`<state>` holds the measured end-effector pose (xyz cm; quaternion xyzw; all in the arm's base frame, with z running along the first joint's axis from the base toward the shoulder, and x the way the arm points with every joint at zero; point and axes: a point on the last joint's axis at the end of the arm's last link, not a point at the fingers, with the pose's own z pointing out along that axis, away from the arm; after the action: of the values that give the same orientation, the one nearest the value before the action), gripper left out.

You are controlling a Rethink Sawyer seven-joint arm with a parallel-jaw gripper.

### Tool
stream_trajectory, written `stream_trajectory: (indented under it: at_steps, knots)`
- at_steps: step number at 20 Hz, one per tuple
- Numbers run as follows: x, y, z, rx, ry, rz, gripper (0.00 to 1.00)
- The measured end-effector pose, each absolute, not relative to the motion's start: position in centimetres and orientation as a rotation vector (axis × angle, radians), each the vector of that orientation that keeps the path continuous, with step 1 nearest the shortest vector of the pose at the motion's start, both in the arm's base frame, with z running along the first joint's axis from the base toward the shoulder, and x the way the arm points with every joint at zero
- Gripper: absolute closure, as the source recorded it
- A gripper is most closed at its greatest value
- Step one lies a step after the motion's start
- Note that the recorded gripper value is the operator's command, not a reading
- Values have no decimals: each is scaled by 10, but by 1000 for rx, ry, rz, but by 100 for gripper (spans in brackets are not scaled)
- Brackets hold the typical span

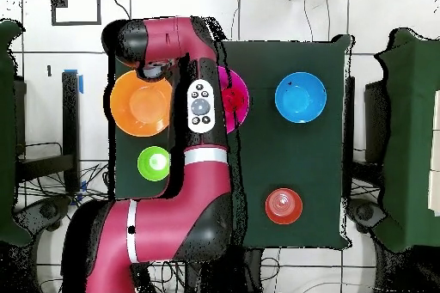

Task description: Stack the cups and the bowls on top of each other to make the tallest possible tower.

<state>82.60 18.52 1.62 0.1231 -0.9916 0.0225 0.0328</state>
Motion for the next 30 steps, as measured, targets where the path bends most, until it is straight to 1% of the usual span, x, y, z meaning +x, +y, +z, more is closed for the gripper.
stream_trajectory:
  at_steps: [30]
  knots:
    - [821,185,18,340,-2980,8,0]
